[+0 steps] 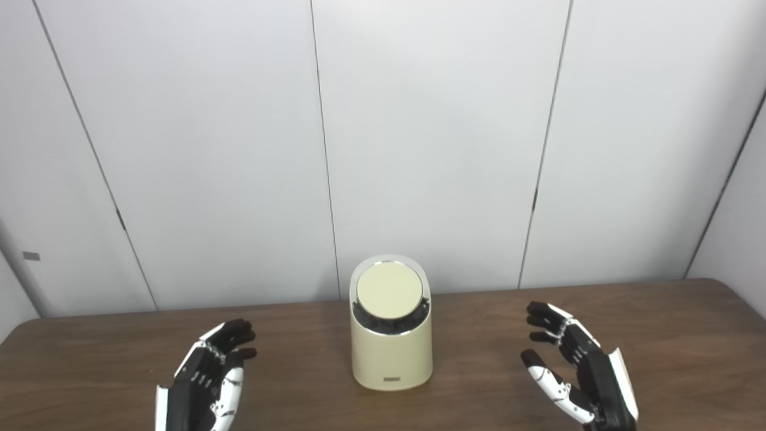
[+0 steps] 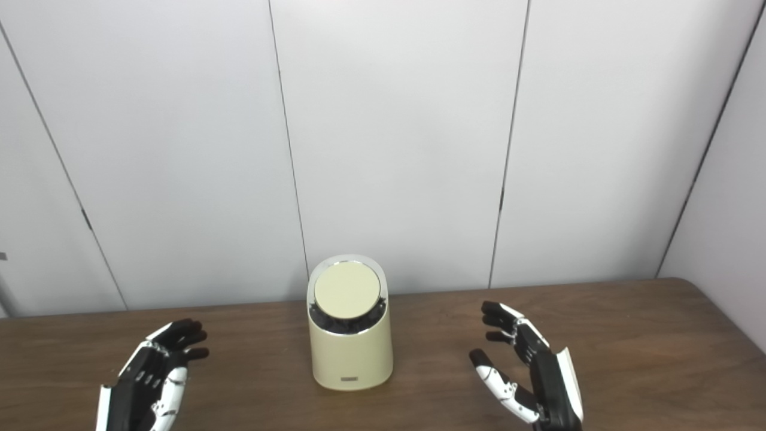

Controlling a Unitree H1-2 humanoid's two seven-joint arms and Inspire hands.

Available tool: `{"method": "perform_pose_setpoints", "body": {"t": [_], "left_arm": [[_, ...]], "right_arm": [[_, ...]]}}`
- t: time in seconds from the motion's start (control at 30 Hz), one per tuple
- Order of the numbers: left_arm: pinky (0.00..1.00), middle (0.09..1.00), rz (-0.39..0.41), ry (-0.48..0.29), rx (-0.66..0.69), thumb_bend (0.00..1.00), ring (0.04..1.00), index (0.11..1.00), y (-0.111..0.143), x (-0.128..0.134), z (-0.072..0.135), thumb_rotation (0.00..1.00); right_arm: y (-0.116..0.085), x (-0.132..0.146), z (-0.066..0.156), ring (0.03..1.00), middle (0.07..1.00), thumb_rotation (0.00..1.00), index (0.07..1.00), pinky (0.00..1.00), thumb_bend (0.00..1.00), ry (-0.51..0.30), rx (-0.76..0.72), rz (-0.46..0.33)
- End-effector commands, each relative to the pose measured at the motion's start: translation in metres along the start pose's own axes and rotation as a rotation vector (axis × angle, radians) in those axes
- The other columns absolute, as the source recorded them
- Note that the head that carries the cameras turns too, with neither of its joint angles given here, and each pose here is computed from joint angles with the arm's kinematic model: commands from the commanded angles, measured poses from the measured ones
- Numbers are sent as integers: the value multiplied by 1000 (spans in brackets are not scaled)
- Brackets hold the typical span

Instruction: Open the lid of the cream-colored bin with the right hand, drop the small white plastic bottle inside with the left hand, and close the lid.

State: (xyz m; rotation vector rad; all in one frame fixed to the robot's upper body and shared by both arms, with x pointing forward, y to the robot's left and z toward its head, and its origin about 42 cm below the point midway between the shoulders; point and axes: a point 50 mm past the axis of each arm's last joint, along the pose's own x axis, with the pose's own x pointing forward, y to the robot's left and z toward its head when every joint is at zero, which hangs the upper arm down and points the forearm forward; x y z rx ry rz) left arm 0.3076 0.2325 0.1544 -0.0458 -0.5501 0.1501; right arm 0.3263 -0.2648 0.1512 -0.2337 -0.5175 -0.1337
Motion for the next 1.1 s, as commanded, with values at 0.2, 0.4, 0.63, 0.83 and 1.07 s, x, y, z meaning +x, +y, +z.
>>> {"method": "perform_pose_setpoints", "body": {"t": [0.2, 0.4, 0.63, 0.83, 1.07], "left_arm": [[649, 739, 3, -61, -3, 254, 725, 720, -4, 8, 10, 386], [652, 737, 9, -54, -10, 264, 720, 715, -2, 9, 7, 391], [648, 739, 20, -51, -5, 268, 722, 717, -7, 7, 7, 410], [646, 732, 32, -64, -6, 266, 717, 714, -7, 7, 11, 395], [654, 735, 48, -66, 0, 257, 719, 720, -4, 6, 12, 418]], "right_arm": [[-2, 7, 11, 781, 795, 389, 769, 704, 261, -72, 36, -2], [-2, 8, 11, 784, 801, 426, 776, 713, 271, -72, 38, 10], [-6, 10, 13, 777, 796, 454, 767, 693, 294, -83, 32, 12], [-7, 10, 12, 785, 804, 413, 773, 711, 274, -76, 44, 30], [-1, 9, 15, 782, 804, 396, 772, 699, 278, -81, 77, 44]]}}
